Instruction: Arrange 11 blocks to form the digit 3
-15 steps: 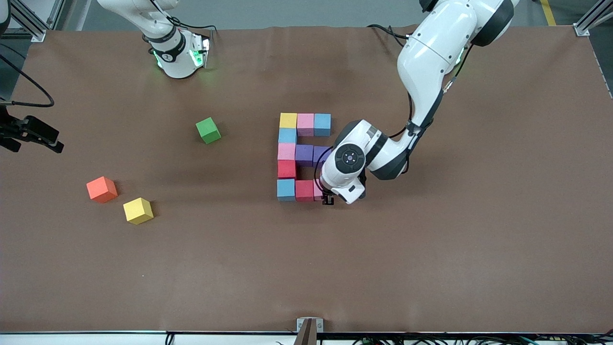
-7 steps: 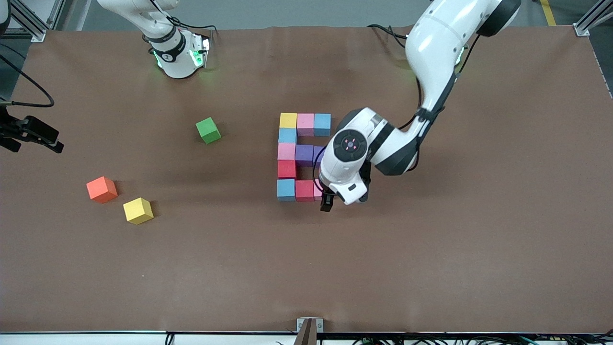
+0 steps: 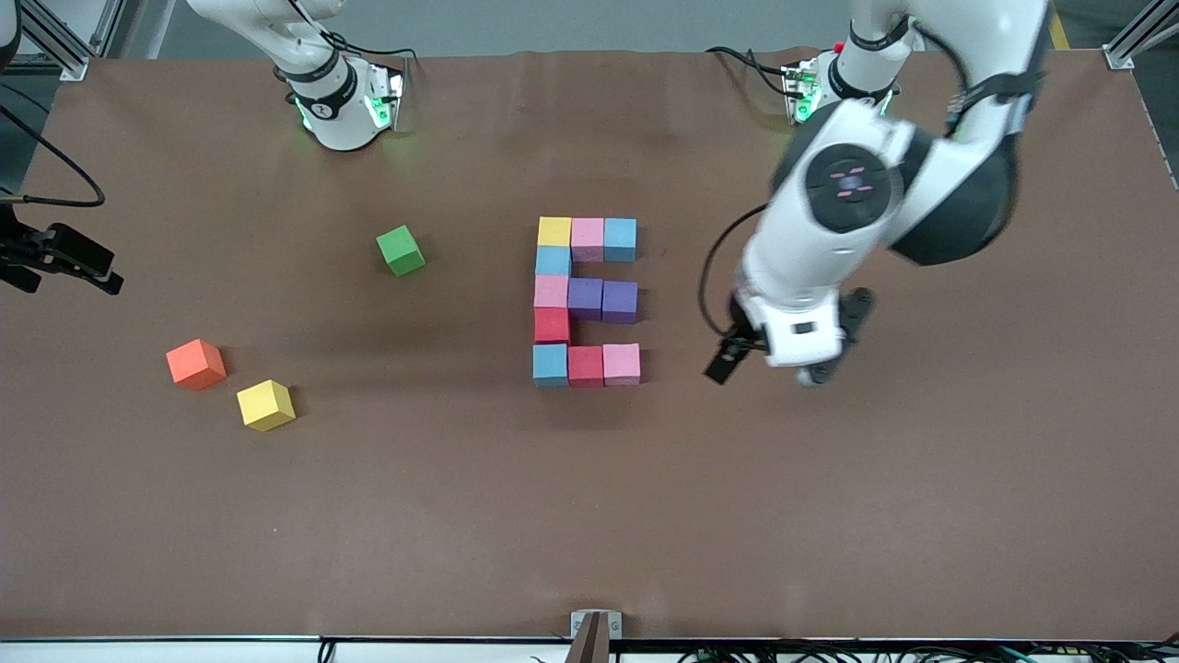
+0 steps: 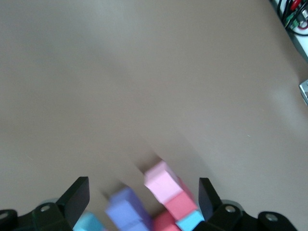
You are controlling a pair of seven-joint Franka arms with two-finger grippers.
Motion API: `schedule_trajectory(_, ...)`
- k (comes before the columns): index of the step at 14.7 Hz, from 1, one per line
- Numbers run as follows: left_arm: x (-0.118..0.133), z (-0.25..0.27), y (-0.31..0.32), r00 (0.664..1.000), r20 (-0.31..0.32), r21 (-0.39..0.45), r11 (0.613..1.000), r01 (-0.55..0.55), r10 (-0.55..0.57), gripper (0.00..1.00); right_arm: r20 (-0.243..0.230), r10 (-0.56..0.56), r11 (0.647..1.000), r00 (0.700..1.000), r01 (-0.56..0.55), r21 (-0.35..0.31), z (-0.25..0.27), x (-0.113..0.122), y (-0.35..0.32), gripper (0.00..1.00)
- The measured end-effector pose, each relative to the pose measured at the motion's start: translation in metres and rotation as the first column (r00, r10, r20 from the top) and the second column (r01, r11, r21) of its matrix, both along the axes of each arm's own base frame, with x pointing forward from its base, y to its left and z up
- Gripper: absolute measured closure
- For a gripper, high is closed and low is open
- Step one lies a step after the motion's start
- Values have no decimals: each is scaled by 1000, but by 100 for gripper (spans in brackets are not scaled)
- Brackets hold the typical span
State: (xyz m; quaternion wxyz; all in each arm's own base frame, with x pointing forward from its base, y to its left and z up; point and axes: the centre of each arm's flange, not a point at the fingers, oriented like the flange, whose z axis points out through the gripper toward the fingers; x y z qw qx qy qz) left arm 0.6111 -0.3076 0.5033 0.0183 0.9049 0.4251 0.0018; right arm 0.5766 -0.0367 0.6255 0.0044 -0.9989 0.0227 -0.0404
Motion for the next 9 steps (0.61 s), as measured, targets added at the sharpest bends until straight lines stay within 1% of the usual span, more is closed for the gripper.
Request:
schedule_trajectory(2,6,21,40,998,0,13,998,65,-65,0,0,1,1000,1000,-1,0,0,0,0,0)
schedule_trajectory(4,7,37,77,986,-25,30,985,168,-168,0,-1,1,1000,1000,-1,0,0,0,1,0)
schedule_trajectory(7,-1,65,126,939,-62,45,939,342,-339,0,-6,4,1000,1000,-4,0,-1,0,2,0)
schedule_trajectory(9,-7,83,164,894,-89,55,894,444,-439,0,-14,9,1000,1000,-9,1,-4,-1,5,0)
